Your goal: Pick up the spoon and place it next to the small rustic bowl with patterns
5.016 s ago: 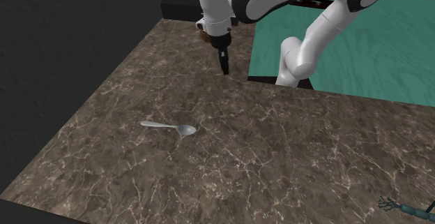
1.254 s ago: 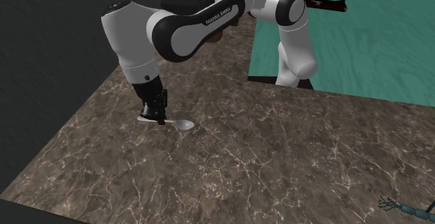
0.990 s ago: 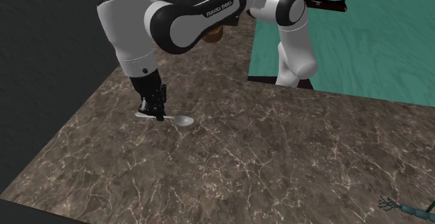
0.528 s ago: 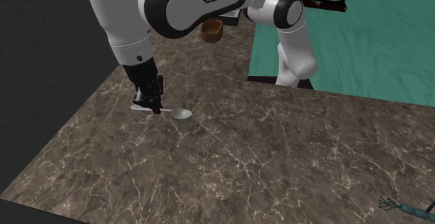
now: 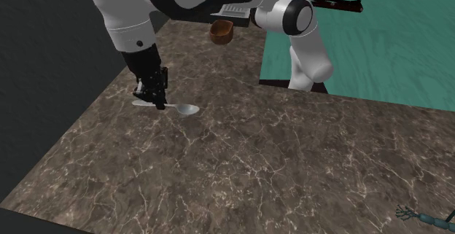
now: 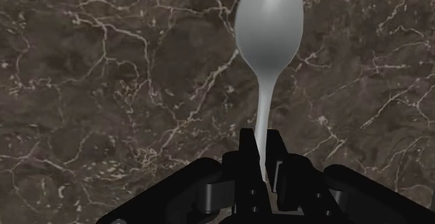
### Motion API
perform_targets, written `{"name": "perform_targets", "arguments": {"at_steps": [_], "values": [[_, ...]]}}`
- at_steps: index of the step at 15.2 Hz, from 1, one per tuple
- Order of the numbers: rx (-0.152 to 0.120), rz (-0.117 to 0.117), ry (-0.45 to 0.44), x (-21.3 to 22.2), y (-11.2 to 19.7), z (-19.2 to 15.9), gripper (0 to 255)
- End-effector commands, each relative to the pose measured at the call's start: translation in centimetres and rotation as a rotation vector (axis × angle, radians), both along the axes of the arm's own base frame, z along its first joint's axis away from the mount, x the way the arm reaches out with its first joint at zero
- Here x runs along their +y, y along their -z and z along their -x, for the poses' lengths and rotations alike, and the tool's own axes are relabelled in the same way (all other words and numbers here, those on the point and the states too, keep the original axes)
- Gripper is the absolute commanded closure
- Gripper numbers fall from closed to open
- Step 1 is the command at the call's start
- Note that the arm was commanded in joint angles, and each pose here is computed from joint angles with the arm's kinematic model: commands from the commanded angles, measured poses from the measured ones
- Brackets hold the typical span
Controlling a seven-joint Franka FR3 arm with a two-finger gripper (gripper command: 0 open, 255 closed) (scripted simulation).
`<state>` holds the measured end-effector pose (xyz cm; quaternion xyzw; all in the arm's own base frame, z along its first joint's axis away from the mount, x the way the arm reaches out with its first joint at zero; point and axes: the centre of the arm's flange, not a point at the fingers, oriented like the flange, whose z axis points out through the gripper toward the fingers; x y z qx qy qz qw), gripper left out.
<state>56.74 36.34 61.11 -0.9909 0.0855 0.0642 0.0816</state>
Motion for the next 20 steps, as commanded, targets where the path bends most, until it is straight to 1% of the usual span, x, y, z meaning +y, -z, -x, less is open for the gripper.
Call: {"name": "perform_targets", "arguments": {"at_steps": [1,3,20], "values": [[0.000,0.000,0.000,-0.1,-1.0,0.0,255],[0.000,0.000,0.000,-0.1,-1.9,0.0,255],[0.000,0.000,0.000,-22.0,-1.9,4.6,255]]}}
